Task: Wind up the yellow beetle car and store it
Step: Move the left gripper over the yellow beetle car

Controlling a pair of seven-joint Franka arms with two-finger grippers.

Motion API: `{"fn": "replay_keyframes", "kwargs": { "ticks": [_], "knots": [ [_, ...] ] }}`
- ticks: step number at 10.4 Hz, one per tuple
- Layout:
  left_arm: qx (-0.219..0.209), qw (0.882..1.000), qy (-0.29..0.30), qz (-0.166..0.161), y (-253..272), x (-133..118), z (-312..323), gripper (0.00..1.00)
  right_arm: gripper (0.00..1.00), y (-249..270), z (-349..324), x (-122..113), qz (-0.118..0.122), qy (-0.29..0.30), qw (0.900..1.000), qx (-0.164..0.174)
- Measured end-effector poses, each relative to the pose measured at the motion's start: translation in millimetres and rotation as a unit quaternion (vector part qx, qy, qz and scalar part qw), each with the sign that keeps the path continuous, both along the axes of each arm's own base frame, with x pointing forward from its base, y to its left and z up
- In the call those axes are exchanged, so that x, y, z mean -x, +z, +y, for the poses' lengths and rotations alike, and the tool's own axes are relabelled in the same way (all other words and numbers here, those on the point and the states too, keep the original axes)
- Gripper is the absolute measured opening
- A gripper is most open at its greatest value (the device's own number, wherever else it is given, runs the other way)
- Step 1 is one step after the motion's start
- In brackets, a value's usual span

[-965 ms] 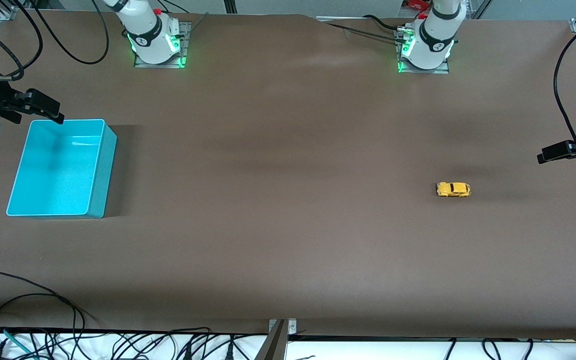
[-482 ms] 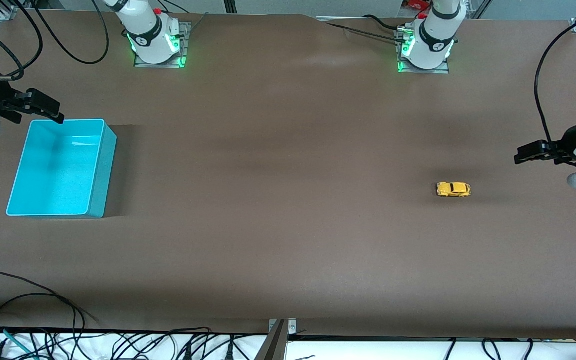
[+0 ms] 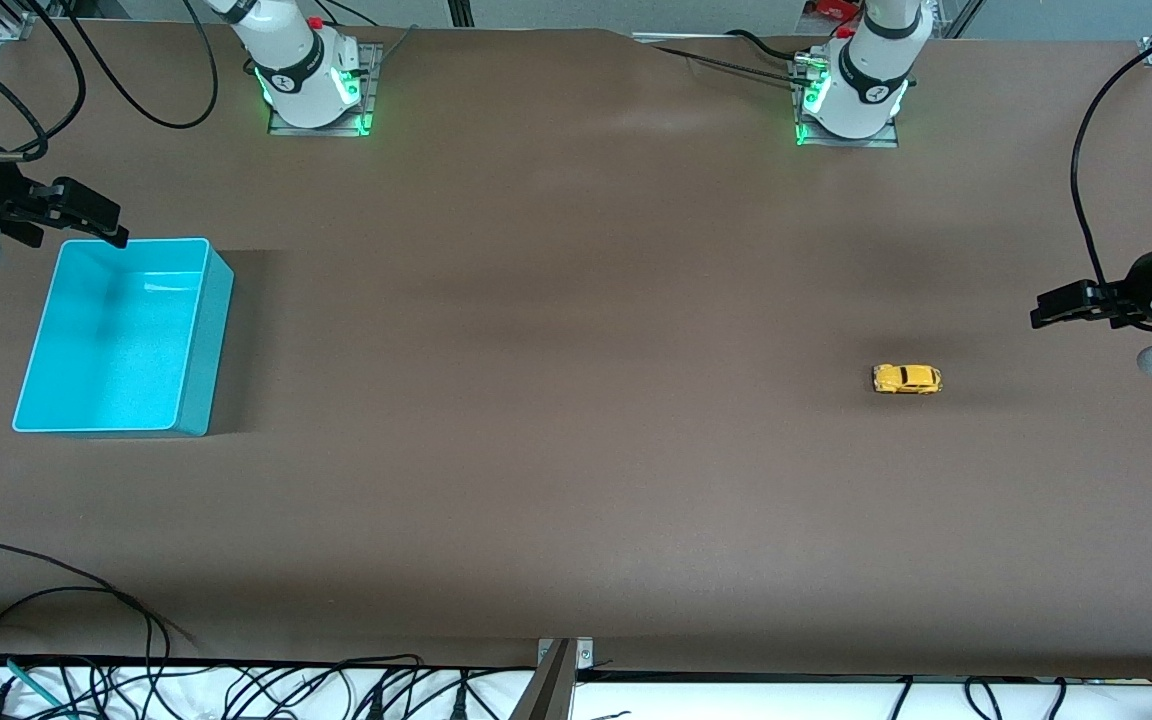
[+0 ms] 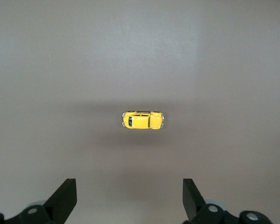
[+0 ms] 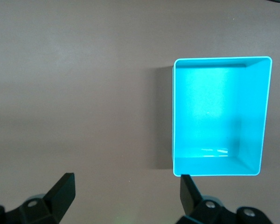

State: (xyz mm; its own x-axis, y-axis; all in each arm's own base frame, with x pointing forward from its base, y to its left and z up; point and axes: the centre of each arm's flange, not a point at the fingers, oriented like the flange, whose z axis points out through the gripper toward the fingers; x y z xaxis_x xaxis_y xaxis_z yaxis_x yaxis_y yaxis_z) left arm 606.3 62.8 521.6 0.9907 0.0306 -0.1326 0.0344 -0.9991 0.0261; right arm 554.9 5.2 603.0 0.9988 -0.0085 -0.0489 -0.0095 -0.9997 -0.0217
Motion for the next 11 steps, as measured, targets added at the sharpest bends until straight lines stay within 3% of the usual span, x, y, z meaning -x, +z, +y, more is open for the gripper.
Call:
{"fn": "replay_keyframes", "kwargs": {
  "ticks": [3, 6, 8, 9, 11],
  "knots": [
    [-0.001, 1.000, 0.020, 0.014, -11, 3, 4, 1.00, 1.00, 0, 0, 0, 0.000, 0.000, 1.000, 0.000],
    [-0.018, 0.988, 0.147, 0.053, -52, 0, 13, 1.00, 1.00, 0, 0, 0, 0.000, 0.000, 1.000, 0.000],
    [-0.034, 0.965, 0.254, 0.061, -81, -10, 21, 1.00, 1.00, 0, -1, 0, 0.000, -0.001, 1.000, 0.000],
    [-0.043, 0.947, 0.313, 0.058, -95, -15, 25, 1.00, 1.00, 0, -1, 0, 0.000, -0.001, 1.000, 0.000],
    [-0.058, 0.900, 0.430, 0.046, -126, -20, 26, 1.00, 1.00, 0, -1, 0, 0.000, -0.001, 1.000, 0.000]
  ]
}}
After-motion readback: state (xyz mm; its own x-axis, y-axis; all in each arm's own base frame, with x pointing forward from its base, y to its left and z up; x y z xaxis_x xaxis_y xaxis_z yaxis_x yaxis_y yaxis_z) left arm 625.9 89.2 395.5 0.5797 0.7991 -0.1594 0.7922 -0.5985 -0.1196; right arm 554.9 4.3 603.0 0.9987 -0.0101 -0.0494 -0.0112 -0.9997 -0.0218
